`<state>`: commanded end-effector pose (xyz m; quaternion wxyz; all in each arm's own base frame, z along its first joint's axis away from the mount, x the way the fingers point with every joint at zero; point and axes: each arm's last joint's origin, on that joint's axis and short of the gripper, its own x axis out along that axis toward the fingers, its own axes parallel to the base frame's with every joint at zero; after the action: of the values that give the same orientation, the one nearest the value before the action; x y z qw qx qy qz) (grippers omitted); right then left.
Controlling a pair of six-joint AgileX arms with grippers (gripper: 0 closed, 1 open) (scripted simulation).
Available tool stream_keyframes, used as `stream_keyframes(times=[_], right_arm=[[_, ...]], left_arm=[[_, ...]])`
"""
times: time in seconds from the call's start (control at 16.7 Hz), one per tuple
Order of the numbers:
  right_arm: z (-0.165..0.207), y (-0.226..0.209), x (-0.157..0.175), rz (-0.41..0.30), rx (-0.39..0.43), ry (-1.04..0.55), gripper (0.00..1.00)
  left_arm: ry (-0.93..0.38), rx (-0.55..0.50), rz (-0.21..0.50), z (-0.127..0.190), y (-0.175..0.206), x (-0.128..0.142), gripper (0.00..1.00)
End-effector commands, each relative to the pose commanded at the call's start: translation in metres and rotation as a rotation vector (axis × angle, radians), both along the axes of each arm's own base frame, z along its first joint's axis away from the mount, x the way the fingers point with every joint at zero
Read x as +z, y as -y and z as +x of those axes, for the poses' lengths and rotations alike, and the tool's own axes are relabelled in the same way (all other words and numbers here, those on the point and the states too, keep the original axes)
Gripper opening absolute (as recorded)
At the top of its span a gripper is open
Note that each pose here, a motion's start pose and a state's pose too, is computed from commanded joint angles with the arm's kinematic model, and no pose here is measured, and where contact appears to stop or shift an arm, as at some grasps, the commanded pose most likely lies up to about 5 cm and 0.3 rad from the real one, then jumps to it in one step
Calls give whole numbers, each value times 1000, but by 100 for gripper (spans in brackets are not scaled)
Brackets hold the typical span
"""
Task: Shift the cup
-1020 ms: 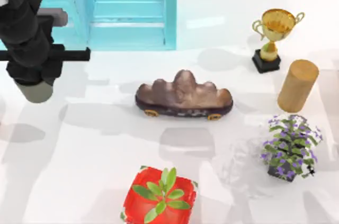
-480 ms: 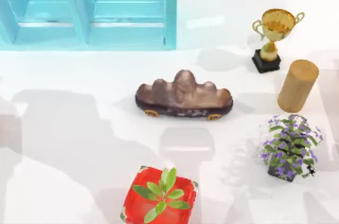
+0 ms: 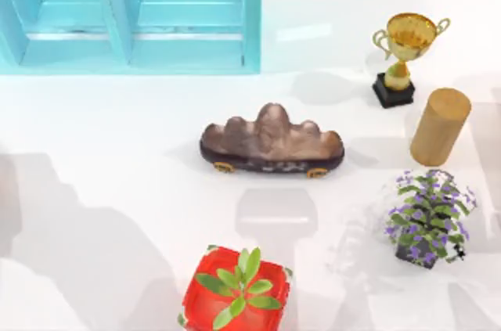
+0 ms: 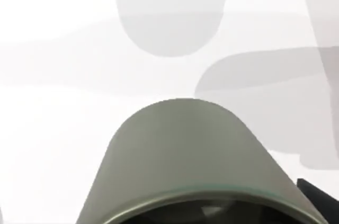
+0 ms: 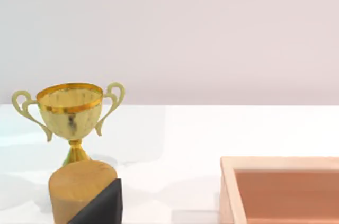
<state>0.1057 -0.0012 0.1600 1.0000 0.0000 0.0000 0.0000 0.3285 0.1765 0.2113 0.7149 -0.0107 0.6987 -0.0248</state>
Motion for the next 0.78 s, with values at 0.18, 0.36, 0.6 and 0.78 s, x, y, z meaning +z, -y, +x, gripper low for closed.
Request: stream_keyframes(times=[0.18, 0.36, 0.6, 0.78], right_arm=[[0, 0, 0, 0, 0, 0, 100], [0, 0, 0, 0, 0, 0, 100], [0, 0, 0, 0, 0, 0, 100], [0, 0, 0, 0, 0, 0, 100]], left_arm=[[-6, 0, -6, 0, 1, -2, 0], [-1, 2, -1, -1, 0, 0, 0], [8, 52, -9, -21, -33, -13, 0], [23, 65, -3, -25, -46, -34, 0]])
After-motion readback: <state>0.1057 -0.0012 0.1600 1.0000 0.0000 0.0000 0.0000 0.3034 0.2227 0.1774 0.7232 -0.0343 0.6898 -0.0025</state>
